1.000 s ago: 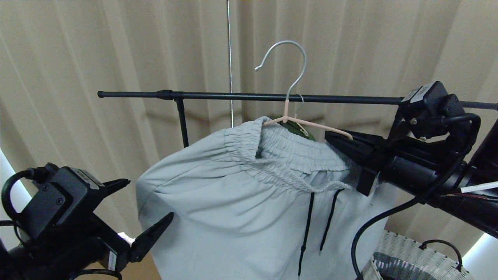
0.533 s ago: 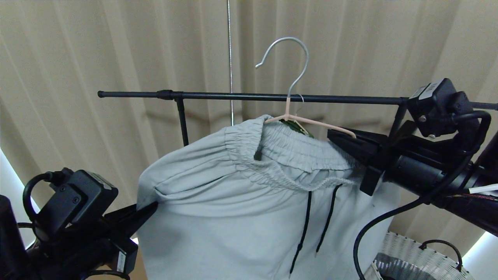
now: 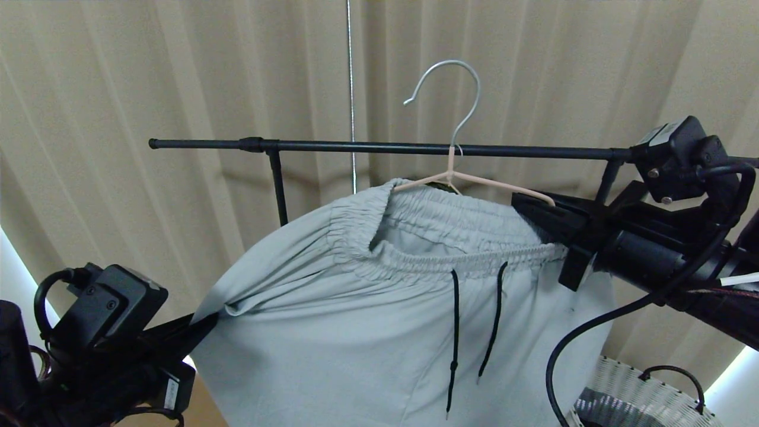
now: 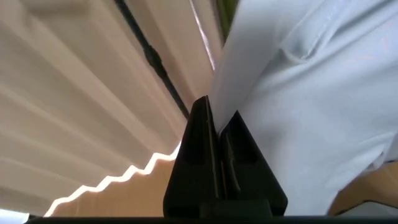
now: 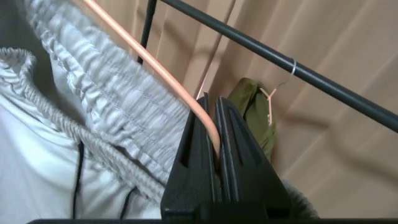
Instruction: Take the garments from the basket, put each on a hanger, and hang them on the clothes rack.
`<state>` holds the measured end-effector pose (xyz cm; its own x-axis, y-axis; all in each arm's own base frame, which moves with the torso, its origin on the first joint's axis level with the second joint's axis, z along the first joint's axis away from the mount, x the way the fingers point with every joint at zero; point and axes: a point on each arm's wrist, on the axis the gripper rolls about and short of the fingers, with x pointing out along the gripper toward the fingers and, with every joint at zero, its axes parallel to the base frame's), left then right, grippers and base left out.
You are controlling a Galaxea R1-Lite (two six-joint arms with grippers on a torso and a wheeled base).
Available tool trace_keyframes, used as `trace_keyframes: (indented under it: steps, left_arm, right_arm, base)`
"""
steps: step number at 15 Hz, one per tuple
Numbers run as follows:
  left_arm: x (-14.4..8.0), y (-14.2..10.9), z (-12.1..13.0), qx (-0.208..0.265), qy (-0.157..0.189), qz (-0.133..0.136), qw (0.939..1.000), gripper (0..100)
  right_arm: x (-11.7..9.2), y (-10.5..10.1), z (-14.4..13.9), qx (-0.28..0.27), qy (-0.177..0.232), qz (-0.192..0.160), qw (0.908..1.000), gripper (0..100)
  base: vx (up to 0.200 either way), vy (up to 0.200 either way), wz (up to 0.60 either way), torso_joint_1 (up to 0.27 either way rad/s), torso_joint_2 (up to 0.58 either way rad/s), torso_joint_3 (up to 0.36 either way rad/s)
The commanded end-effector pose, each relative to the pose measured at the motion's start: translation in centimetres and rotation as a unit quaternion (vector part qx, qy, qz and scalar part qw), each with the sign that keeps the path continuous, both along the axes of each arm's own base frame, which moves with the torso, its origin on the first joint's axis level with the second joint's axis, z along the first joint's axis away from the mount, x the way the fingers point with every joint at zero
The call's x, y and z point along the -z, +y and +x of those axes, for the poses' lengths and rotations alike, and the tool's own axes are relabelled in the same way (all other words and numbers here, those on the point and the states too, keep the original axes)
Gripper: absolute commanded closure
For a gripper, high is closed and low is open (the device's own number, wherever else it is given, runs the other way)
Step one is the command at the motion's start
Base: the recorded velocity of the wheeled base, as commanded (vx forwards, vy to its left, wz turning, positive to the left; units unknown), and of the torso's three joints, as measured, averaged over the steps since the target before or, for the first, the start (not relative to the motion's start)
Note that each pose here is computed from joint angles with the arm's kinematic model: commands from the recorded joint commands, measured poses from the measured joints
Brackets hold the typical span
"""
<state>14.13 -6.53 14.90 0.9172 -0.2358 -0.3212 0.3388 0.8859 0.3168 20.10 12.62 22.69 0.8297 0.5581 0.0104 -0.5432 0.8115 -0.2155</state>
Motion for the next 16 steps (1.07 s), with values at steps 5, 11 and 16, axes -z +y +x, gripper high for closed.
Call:
trace_keyframes:
  steps: [5,11,16]
  left_arm:
    - [0.4,1.5,0.5,-0.037,-0.001,0.041,0.9985,100]
    - [-0.3,1.3,0.5,-0.032,-0.014,0.033,0.9989,0]
    - [-1.9,2.5,-2.3,-0.039,-0.108,-0.008,0.9933,0]
  right_arm:
    - [-0.1,-0.3,0.3,0.008,-0.001,0.001,1.0000,100]
    - [0.2,-0.3,0.3,0.010,0.005,-0.002,0.9999,100]
    - [2.5,-2.7,-0.4,0.054,0.041,-0.025,0.9974,100]
  base:
    - [0.000,0.000,0.00,0.000,0.00,0.000]
    - [0.000,0.000,0.00,0.000,0.00,0.000]
    - [0.000,0.000,0.00,0.000,0.00,0.000]
